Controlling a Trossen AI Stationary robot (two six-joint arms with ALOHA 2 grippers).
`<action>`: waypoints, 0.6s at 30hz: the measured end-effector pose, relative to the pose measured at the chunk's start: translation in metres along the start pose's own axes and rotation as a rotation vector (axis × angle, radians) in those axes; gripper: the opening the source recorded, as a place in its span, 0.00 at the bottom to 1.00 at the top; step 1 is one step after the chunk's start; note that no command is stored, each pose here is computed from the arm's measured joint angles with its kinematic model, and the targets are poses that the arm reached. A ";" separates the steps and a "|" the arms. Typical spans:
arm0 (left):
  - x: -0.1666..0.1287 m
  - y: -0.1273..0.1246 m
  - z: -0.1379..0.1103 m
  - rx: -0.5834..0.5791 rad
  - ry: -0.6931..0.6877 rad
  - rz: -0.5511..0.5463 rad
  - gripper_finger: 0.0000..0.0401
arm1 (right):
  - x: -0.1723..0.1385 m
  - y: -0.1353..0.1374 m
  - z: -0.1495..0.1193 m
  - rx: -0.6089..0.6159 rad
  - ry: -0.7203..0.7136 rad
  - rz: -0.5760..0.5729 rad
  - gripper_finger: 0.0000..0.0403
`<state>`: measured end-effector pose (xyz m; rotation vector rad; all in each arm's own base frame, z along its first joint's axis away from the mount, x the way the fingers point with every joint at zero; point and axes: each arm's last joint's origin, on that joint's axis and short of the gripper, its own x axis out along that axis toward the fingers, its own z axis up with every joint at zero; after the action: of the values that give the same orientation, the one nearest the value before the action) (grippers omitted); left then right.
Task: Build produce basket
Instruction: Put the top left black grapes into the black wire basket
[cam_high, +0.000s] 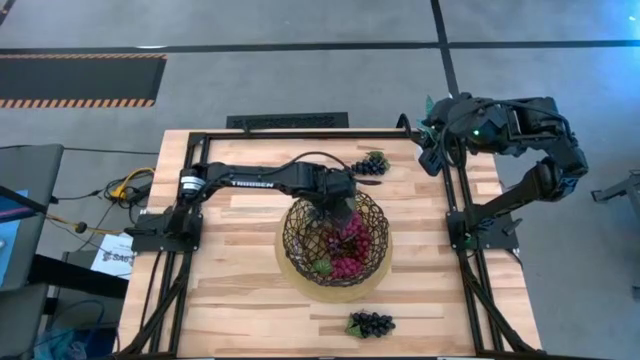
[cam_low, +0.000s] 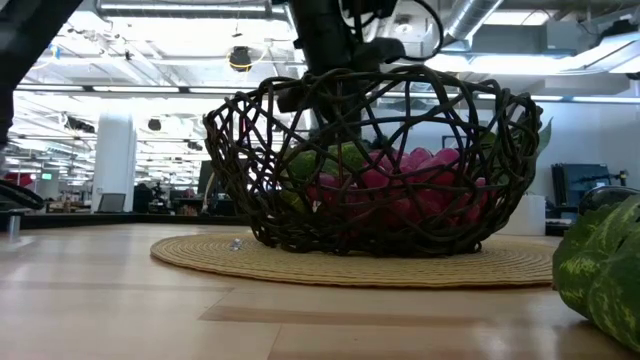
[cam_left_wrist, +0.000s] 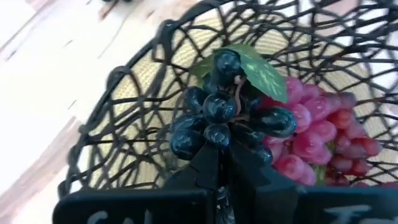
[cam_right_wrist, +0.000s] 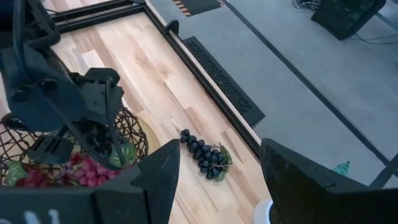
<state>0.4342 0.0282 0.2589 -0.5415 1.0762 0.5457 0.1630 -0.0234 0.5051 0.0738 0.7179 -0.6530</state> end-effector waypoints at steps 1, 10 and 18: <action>0.002 -0.001 0.000 0.001 0.008 -0.010 0.00 | 0.000 0.000 0.000 -0.002 0.000 0.000 0.59; 0.013 -0.004 -0.001 0.039 0.026 -0.028 0.01 | 0.000 0.000 0.000 -0.009 0.000 0.000 0.59; 0.010 -0.007 0.001 0.106 0.014 -0.087 0.15 | 0.000 0.000 0.000 -0.010 0.000 0.000 0.59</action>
<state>0.4433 0.0253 0.2512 -0.4974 1.0832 0.4072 0.1630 -0.0235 0.5051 0.0640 0.7212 -0.6495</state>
